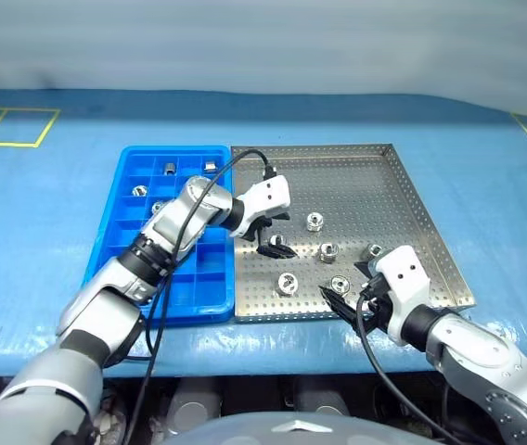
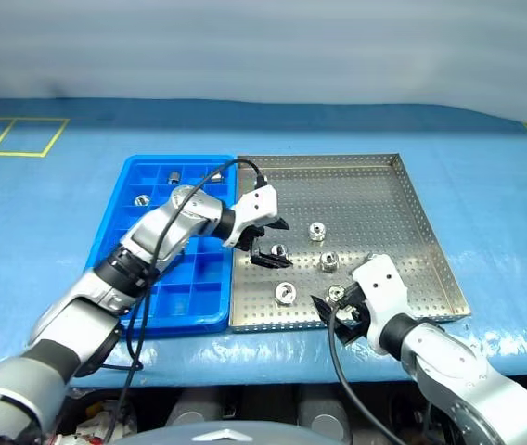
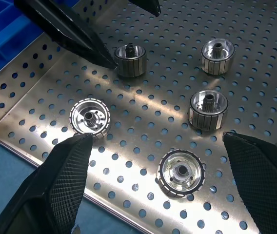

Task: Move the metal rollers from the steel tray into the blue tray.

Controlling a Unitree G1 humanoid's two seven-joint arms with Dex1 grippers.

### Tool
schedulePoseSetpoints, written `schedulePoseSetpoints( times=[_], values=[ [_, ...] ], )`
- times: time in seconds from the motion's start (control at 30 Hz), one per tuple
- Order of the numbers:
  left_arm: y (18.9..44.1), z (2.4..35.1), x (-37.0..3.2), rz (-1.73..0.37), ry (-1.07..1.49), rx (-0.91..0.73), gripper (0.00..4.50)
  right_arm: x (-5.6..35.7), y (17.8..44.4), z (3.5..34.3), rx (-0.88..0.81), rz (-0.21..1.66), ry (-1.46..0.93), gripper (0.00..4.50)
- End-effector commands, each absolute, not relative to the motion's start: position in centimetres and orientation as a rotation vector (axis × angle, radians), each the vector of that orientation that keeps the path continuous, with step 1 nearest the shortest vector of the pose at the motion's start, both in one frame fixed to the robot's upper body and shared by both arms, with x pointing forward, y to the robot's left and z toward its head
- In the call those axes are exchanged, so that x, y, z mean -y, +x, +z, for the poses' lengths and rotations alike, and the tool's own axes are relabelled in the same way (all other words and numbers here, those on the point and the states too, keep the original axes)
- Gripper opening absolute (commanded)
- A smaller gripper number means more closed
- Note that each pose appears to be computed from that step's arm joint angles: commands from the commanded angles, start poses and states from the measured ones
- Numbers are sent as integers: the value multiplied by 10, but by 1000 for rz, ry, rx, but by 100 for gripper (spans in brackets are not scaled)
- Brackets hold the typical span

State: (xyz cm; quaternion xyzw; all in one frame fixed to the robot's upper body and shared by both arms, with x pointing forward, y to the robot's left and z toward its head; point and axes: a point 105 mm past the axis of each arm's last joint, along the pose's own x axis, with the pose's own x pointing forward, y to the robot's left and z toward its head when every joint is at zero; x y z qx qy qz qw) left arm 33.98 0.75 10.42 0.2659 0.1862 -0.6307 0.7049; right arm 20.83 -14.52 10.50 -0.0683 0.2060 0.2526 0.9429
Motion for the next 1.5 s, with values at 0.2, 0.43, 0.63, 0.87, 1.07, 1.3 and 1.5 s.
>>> schedulePoseSetpoints(
  times=[0.2,0.43,0.63,0.87,1.07,1.3,1.5],
  values=[
    [355,95,-1,-1390,716,-415,450,141,203,115,-358,483,-130,448],
    [356,80,-6,-1403,789,-474,433,142,203,115,-352,469,-127,450],
    [359,73,-13,-1392,855,-499,271,142,204,116,-345,465,-127,450],
    [358,100,-8,-1412,769,-408,178,140,208,117,-339,477,-132,450],
    [367,154,-22,-1255,538,-220,178,134,212,121,-321,525,-152,450],
    [371,185,-82,-839,334,-81,178,113,223,126,-294,649,-172,450],
    [364,186,-142,-400,257,-46,178,84,236,132,-257,795,-194,450]
  ],
)
